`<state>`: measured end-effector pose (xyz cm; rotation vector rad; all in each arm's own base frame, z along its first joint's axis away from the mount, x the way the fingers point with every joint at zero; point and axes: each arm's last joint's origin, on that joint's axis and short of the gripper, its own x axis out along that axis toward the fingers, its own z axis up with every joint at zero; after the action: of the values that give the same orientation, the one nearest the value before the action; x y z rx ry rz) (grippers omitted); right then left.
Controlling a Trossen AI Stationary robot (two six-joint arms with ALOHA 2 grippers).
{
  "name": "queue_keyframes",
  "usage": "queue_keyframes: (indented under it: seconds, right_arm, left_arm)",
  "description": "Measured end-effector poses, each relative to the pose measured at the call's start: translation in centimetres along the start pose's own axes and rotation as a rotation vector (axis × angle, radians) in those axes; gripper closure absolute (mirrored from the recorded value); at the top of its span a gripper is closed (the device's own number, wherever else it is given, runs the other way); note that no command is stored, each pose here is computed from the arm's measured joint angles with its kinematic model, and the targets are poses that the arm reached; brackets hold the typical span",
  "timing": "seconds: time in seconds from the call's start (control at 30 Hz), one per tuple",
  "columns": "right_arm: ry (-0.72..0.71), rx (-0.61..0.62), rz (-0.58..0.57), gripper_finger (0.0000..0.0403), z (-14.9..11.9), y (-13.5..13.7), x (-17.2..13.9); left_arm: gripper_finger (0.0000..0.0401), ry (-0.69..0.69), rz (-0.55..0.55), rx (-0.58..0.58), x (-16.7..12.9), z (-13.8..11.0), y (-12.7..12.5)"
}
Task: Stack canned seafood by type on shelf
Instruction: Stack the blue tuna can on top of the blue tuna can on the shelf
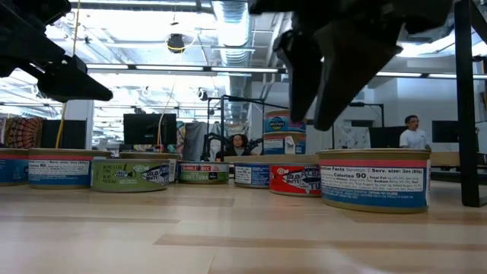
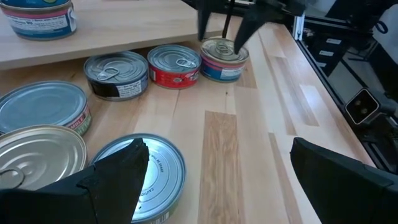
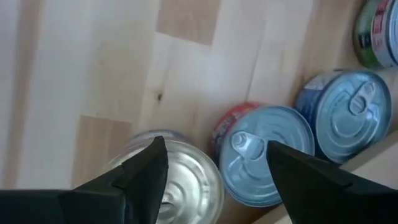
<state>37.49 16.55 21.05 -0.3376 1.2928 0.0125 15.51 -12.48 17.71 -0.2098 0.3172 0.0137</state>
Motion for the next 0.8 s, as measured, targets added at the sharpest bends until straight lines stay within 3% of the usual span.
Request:
queue_keyframes:
  seconds: [0.53,0.7,0.8]
  right_arm:
    - [0.04,-0.023,-0.013,0.0101,0.1,0.5,2.6]
    - [-0.042,0.026,-0.004,0.0101,1.8,-0.2,0.8]
    - [0.001,0.019,-0.018,0.0101,1.8,-0.7,-0.5]
  left_arm:
    - [0.0024,0.005,-0.004,0.005,0.0,0.0,0.0]
    - [0.0024,0.005,-0.004,0.005,0.0,0.0,0.0]
    - [0.0024,0.005,-0.005,0.005,0.0,0.0,0.0]
